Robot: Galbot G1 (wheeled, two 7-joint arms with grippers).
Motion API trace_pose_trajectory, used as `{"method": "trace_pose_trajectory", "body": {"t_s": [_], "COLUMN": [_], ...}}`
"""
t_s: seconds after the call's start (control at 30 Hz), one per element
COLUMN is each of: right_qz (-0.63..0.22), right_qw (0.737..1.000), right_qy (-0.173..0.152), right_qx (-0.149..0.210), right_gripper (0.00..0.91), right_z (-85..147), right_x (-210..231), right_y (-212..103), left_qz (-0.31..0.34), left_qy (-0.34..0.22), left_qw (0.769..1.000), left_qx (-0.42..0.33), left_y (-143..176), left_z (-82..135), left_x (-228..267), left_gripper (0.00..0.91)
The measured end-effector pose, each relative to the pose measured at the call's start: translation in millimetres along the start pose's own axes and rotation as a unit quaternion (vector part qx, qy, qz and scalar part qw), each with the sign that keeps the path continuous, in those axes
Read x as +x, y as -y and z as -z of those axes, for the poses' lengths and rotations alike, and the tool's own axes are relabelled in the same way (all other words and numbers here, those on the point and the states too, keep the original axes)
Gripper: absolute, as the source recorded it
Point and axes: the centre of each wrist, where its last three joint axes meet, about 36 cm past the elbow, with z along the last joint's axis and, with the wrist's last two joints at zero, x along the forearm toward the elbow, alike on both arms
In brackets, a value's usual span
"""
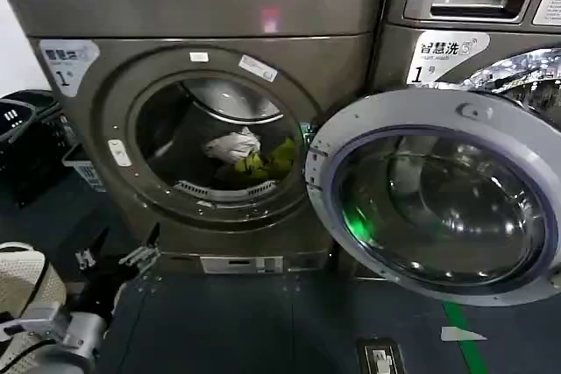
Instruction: Grasp the clothes from the dryer.
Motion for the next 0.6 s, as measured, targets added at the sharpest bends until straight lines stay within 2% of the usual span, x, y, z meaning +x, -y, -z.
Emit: {"method": "trace_pose_trajectory", "body": {"t_s": [0.33, 0.6], "right_qz": [-0.009, -0.004], "right_qw": [1.0, 1.0], "right_qy": [-0.009, -0.016], "right_qx": [0.014, 0.023], "right_gripper": [0.907, 0.907], "right_z": [8.4, 20.8], "right_x": [1.3, 4.2], "right_y": [0.6, -7.8], "left_qz": [-0.039, -0.07], "left_qy": [0.038, 0.054], "left_qw": [0.998, 0.996], "left_qx": [-0.011, -0.006], "left_y": [4.1, 3.8], "left_z": [-2.6, -17.2], "left_x": [-7.6, -49.1], "left_gripper": [0.907, 0.907]}}
